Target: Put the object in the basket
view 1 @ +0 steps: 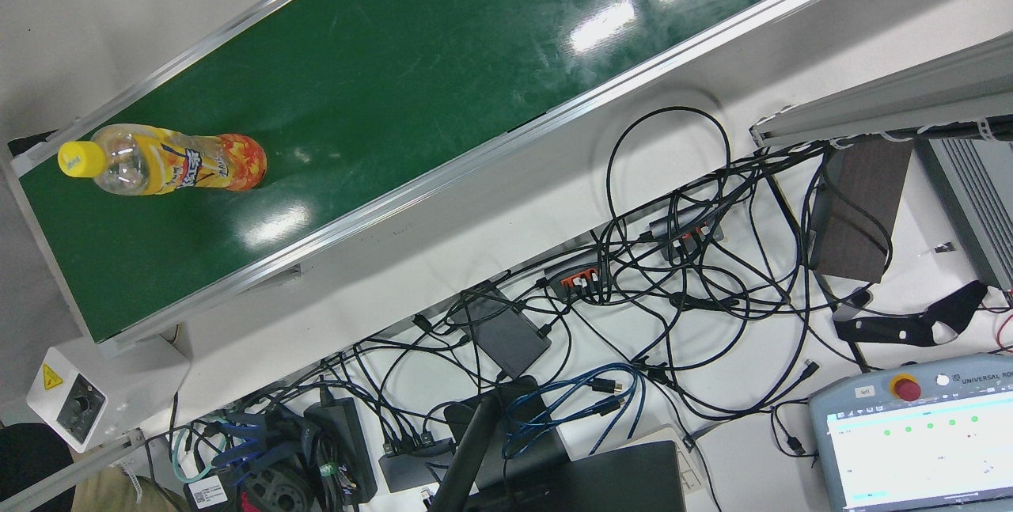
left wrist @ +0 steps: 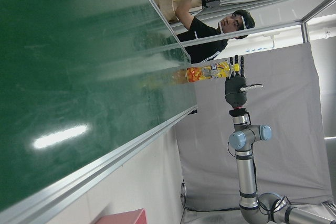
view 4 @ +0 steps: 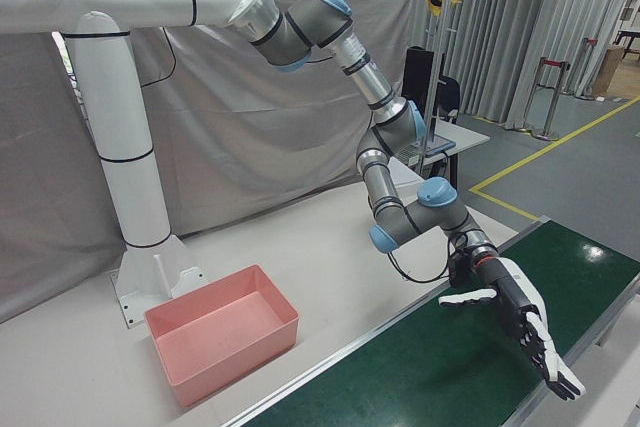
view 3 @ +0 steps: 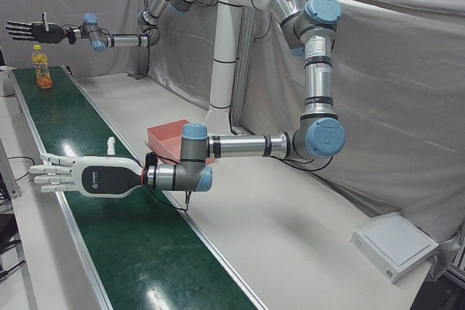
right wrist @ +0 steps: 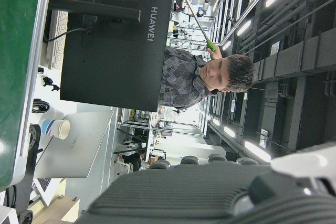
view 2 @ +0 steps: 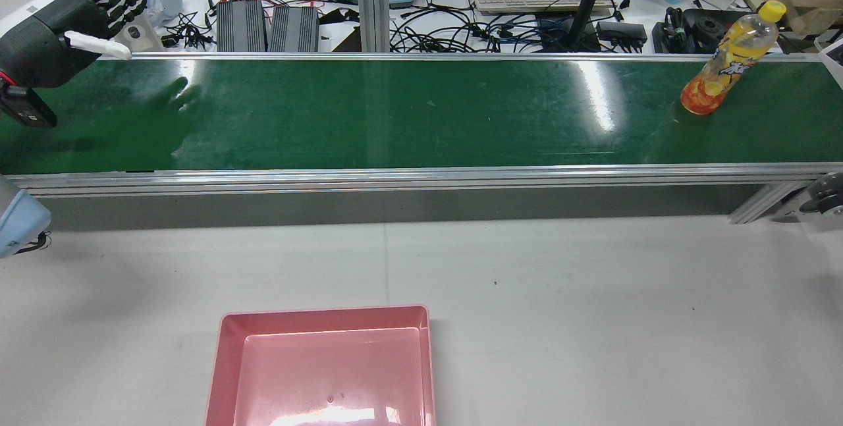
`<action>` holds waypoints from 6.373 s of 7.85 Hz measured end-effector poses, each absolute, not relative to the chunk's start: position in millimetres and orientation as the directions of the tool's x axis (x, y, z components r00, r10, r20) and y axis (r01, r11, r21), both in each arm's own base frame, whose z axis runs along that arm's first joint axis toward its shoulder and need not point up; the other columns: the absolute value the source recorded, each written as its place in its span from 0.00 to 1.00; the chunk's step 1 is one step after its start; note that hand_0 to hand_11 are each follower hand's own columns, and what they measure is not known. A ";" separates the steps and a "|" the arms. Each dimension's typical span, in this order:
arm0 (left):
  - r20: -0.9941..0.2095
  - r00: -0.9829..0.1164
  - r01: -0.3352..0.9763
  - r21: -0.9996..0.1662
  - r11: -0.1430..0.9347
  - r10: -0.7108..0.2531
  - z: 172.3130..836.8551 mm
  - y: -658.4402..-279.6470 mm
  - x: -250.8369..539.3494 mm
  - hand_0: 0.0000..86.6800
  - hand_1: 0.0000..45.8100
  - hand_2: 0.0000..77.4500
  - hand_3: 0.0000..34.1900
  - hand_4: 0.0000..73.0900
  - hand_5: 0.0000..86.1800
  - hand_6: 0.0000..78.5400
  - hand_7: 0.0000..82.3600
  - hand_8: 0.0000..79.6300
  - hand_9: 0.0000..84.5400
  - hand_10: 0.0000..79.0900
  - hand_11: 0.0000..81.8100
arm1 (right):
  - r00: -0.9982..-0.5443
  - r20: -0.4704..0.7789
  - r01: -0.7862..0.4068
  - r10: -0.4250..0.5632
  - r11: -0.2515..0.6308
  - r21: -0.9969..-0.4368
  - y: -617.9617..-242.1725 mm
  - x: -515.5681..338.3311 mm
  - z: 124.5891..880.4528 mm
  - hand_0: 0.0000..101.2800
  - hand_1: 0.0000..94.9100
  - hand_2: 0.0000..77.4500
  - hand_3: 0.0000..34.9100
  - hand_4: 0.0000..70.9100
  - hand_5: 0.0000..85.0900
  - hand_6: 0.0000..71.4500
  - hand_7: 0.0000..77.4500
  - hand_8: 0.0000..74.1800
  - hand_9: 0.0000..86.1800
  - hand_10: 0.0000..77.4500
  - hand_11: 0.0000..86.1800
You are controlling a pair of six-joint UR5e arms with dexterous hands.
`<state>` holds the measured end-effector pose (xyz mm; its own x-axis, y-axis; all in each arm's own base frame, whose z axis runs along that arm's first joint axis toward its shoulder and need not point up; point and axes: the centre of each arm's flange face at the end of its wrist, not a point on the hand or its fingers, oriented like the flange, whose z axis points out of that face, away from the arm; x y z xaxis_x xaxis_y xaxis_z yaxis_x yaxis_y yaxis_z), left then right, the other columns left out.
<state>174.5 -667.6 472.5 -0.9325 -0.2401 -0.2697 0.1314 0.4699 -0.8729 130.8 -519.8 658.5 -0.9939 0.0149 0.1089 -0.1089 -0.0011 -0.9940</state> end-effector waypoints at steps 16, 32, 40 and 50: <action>-0.257 -0.939 0.121 -0.869 0.479 -0.228 456.5 -662.5 162.3 0.64 0.44 0.01 0.00 0.10 0.22 0.00 0.03 0.03 0.01 0.00 0.02 | -0.994 0.109 -0.109 0.015 -0.001 -0.994 -519.8 130.7 658.5 0.00 0.00 0.01 0.01 0.00 0.00 0.00 0.01 0.00 0.00 0.00 0.00; -0.262 -0.943 0.150 -0.883 0.444 -0.204 478.3 -646.9 128.4 0.64 0.42 0.01 0.00 0.10 0.23 0.00 0.03 0.03 0.01 0.00 0.02 | -0.994 0.109 -0.109 0.015 -0.001 -0.994 -519.8 130.7 658.5 0.00 0.00 0.01 0.01 0.00 0.00 0.00 0.01 0.00 0.00 0.00 0.00; -0.314 -0.928 0.209 -0.885 0.417 -0.201 474.0 -646.0 132.0 0.66 0.39 0.01 0.00 0.13 0.25 0.00 0.04 0.03 0.01 0.00 0.02 | -0.994 0.109 -0.109 0.015 -0.001 -0.994 -519.7 130.8 658.5 0.00 0.00 0.01 0.01 0.00 0.00 0.00 0.01 0.00 0.00 0.00 0.00; -0.336 -0.908 0.193 -0.866 0.462 -0.249 435.6 -657.9 194.2 0.64 0.40 0.01 0.00 0.13 0.30 0.00 0.04 0.03 0.01 0.00 0.02 | -0.994 0.109 -0.109 0.015 -0.001 -0.994 -519.7 130.7 658.5 0.00 0.00 0.01 0.01 0.00 0.00 0.00 0.01 0.00 0.00 0.00 0.00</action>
<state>194.2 -657.9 435.6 -0.9084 -0.2491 -0.3357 0.1933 0.4618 -0.8657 130.7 -519.7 658.5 -0.9939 0.0149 0.1089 -0.1089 -0.0011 -0.9941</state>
